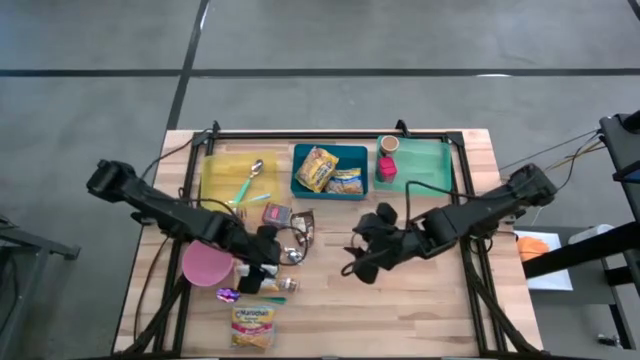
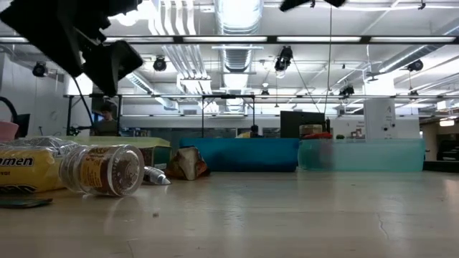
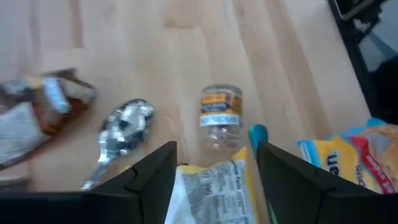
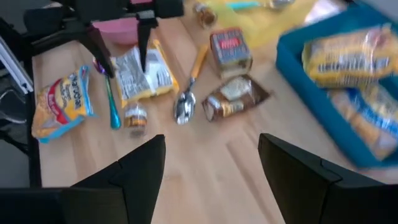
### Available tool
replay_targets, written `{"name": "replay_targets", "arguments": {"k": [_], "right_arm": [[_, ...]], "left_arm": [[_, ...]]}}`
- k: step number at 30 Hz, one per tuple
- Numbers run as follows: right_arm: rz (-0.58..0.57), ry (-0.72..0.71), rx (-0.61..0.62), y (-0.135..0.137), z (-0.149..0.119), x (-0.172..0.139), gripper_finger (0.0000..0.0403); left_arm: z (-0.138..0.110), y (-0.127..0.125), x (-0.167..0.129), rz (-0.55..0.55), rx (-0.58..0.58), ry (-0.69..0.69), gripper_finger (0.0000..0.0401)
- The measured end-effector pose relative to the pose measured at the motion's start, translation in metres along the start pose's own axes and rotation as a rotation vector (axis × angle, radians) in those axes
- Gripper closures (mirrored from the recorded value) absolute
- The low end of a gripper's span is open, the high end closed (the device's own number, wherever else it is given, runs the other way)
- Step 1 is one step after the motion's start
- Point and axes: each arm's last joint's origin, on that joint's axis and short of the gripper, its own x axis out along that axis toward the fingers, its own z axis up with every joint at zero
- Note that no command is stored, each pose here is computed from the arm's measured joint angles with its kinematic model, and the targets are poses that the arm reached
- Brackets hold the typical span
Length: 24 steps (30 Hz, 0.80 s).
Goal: Pick & Place Food Item
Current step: Put the bottom brown seasoning bottle into the light green bin
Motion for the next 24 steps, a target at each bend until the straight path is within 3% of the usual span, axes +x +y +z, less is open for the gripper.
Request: {"name": "replay_targets", "arguments": {"k": [5,9,16,24], "right_arm": [[0.043,-0.031,0.106,-0.006,-0.022,-0.003,0.0147],[0.049,-0.056,0.164,-0.008,-0.035,-0.005,0.0147],[0.042,-0.064,0.193,-0.01,-0.042,-0.008,0.0147],[0.047,-0.068,0.177,-0.009,-0.04,-0.01,0.0147]], "left_arm": [[0.002,-0.006,0.014,-0.07,0.025,0.002,0.0164],[0.005,-0.013,0.022,-0.129,0.041,-0.017,0.0132],[0.003,-0.013,0.037,-0.109,0.006,0.014,0.0073],[-0.004,-0.018,0.059,-0.053,0.034,0.06,0.0062]]}}
